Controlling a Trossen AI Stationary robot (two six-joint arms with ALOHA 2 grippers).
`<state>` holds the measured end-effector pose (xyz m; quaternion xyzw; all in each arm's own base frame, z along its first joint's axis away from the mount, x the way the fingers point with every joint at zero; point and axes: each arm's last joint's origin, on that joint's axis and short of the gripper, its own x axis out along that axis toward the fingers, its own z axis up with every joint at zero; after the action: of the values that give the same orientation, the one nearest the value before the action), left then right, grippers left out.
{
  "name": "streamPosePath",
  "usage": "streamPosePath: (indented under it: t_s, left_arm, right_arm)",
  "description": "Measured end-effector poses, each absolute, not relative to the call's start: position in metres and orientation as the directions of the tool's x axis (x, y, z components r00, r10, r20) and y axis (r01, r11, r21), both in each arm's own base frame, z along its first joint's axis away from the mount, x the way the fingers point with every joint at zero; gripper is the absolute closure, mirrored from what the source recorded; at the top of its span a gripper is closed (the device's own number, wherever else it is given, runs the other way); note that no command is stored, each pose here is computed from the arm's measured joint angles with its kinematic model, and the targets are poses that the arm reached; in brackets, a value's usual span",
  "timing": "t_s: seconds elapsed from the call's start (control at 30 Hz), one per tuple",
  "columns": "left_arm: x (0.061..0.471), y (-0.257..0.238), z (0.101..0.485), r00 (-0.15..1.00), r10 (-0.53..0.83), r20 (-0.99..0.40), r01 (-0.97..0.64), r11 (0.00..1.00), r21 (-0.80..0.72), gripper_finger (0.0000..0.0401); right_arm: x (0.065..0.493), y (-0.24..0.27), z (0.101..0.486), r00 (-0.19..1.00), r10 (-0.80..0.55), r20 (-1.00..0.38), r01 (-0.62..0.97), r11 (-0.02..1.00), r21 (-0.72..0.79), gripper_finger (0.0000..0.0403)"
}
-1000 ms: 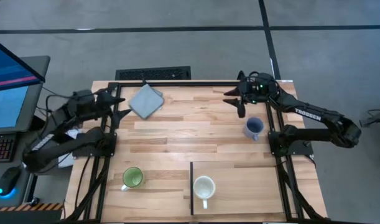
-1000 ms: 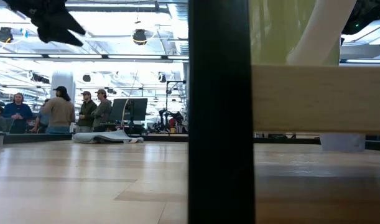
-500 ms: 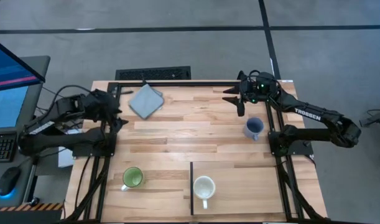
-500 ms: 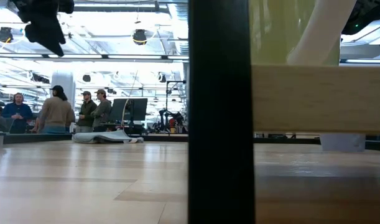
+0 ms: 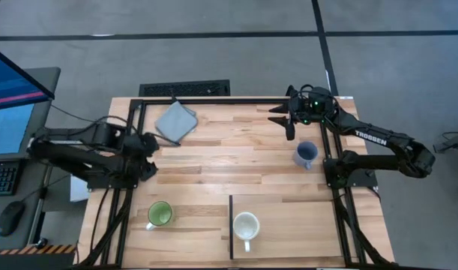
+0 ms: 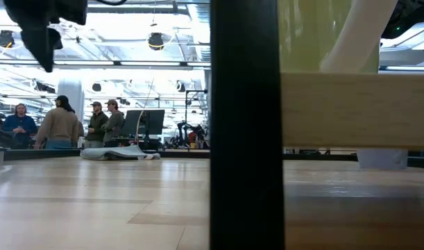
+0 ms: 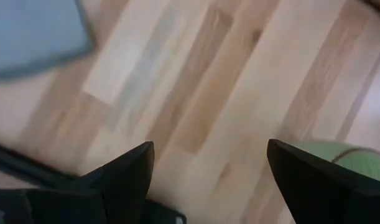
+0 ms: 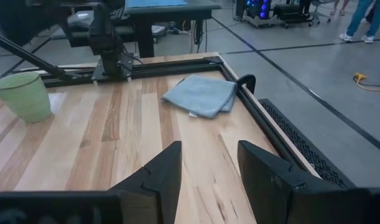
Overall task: Stack small to large cups/mugs on shelf
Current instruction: Put the green cup on the table
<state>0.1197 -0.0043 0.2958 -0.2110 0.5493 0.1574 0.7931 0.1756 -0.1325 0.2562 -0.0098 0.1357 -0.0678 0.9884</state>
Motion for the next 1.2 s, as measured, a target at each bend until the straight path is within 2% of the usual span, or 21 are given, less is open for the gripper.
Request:
streamPosePath:
  t_s: [0.2,0.33,0.5,0.63,0.77,1.0,1.2]
  left_arm:
    - [0.125,-0.025,0.289,0.257,-0.040,-0.966,-0.568,0.803,-0.184,0.0097]
    - [0.125,-0.040,0.286,0.189,-0.113,-0.975,-0.646,0.733,-0.211,0.0097]
    - [0.122,-0.058,0.297,0.069,-0.167,-0.983,-0.760,0.630,-0.160,0.0097]
    - [0.128,-0.076,0.310,0.069,-0.184,-0.980,-0.790,0.591,-0.167,0.0097]
    - [0.136,-0.097,0.313,0.039,-0.170,-0.985,-0.790,0.598,-0.134,0.0097]
    - [0.147,-0.132,0.295,-0.065,-0.100,-0.993,-0.783,0.621,-0.011,0.0097]
    - [0.156,-0.167,0.291,0.007,-0.129,-0.992,-0.787,0.612,-0.085,0.0097]
  right_arm:
    - [0.176,-0.132,0.256,0.954,-0.137,-0.267,0.131,0.991,-0.038,0.0225]
    - [0.176,-0.132,0.256,0.954,-0.137,-0.267,0.131,0.991,-0.038,0.0225]
    - [0.176,-0.132,0.256,0.954,-0.137,-0.267,0.131,0.991,-0.037,0.0225]
    - [0.175,-0.132,0.255,0.950,-0.133,-0.282,0.129,0.991,-0.034,0.0225]
    - [0.175,-0.132,0.254,0.950,-0.133,-0.284,0.128,0.991,-0.037,0.0225]
    - [0.175,-0.132,0.254,0.950,-0.128,-0.284,0.119,0.992,-0.050,0.0225]
    - [0.175,-0.131,0.252,0.945,-0.123,-0.304,0.118,0.992,-0.034,0.0225]
